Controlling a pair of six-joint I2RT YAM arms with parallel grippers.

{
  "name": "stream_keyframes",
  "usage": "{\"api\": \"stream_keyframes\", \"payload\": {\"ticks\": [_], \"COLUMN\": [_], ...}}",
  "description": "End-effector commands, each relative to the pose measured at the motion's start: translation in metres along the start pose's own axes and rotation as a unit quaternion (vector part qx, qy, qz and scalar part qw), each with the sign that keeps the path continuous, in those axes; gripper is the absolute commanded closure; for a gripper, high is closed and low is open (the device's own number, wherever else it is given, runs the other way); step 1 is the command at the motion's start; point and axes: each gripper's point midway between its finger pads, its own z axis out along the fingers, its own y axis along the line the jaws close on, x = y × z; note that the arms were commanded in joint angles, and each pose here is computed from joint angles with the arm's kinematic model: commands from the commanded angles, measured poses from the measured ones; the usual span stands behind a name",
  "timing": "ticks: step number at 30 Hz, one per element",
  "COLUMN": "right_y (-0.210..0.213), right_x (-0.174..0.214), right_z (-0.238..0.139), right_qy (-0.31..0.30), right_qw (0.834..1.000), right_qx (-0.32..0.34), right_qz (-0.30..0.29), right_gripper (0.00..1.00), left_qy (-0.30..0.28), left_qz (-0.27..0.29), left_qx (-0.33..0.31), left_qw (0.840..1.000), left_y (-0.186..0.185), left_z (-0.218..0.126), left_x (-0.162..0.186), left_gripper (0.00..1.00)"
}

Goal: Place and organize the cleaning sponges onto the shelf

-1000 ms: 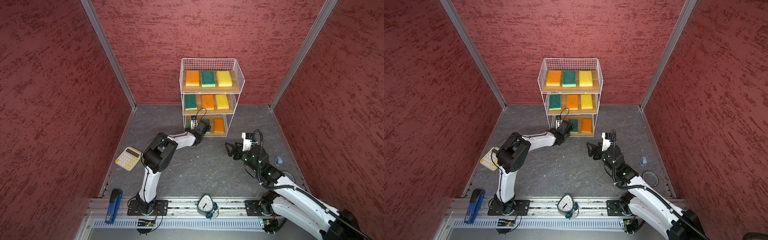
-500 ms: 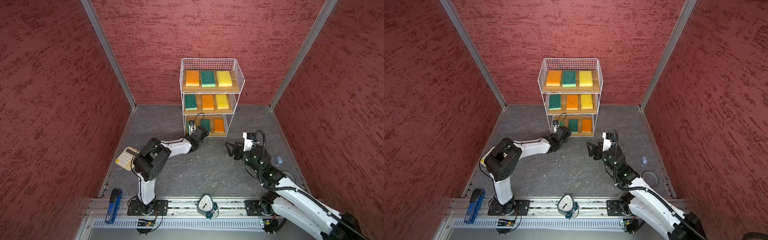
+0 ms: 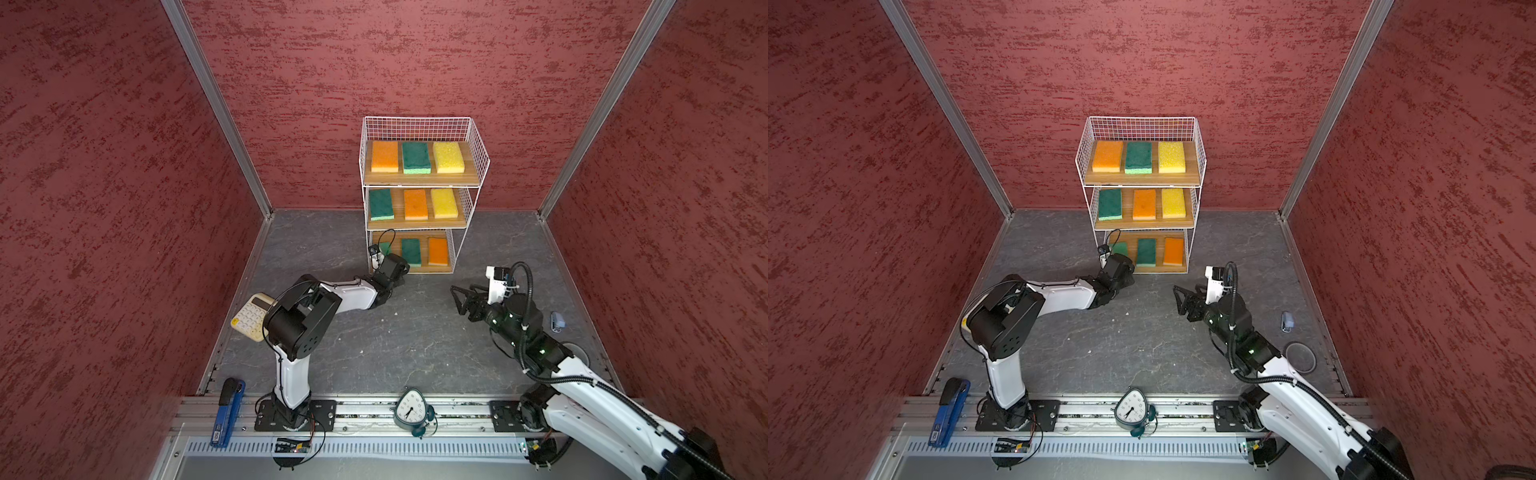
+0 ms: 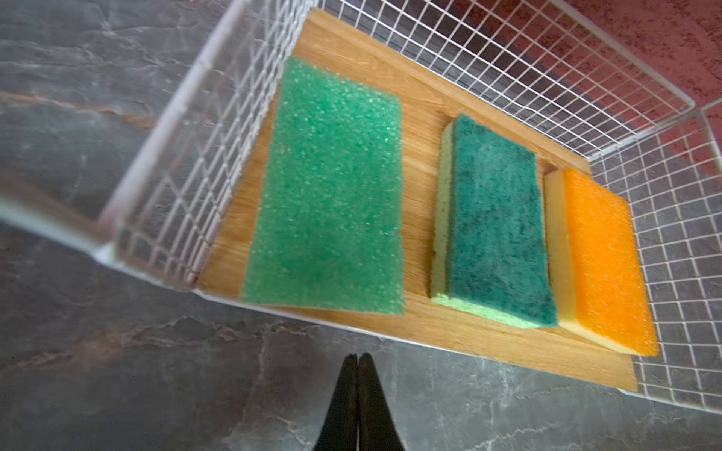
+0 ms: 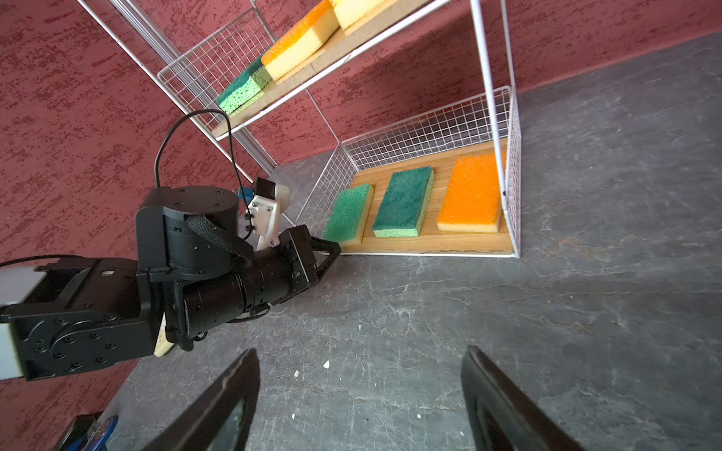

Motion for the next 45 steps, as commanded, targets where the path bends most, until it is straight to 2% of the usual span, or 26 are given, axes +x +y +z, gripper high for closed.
{"api": "stream_keyframes", "payload": {"ticks": [1,7,14,18,21,26,29,35,45], "right_y": [0.001,0.000,0.000,0.001,0.002,0.003,0.005,0.005,0.004], "right_x": [-0.004,-0.004,-0.005,-0.005,-0.006,-0.006,-0.006,-0.007,-0.005], "right_z": [-0.002,-0.002,-0.003,-0.004,-0.005,-0.007,-0.008,-0.011,-0.012], "right_qy": [-0.012,-0.012,-0.013,-0.015,-0.017,-0.019,-0.020,-0.023,-0.022], "right_qw": [1.000,1.000,1.000,1.000,1.000,1.000,1.000,1.000,1.000], "right_qx": [-0.005,-0.003,-0.003,-0.005,-0.007,-0.013,-0.017,-0.018,-0.018], "right_qz": [-0.001,-0.002,-0.004,-0.004,-0.003,-0.001,-0.001,0.000,0.001], "right_gripper": [0.18,0.18,0.18,0.18,0.19,0.19,0.18,0.18,0.18], "left_qy": [0.010,-0.011,-0.041,-0.052,-0.046,-0.038,-0.036,-0.039,-0.042], "left_qz": [-0.040,-0.094,-0.170,-0.242,-0.271,-0.353,-0.370,-0.375,-0.451], "left_qx": [0.006,0.012,0.030,0.052,0.056,0.069,0.066,0.058,0.064], "left_qw": [0.999,0.995,0.984,0.968,0.960,0.932,0.926,0.925,0.889], "left_y": [0.006,0.018,0.027,0.029,0.030,0.041,0.047,0.046,0.052], "left_z": [0.009,0.013,0.014,0.016,0.019,0.024,0.026,0.029,0.050], "left_x": [0.010,0.016,0.028,0.036,0.044,0.062,0.068,0.063,0.074], "left_gripper": [0.95,0.96,0.96,0.95,0.94,0.93,0.93,0.91,0.90]}}
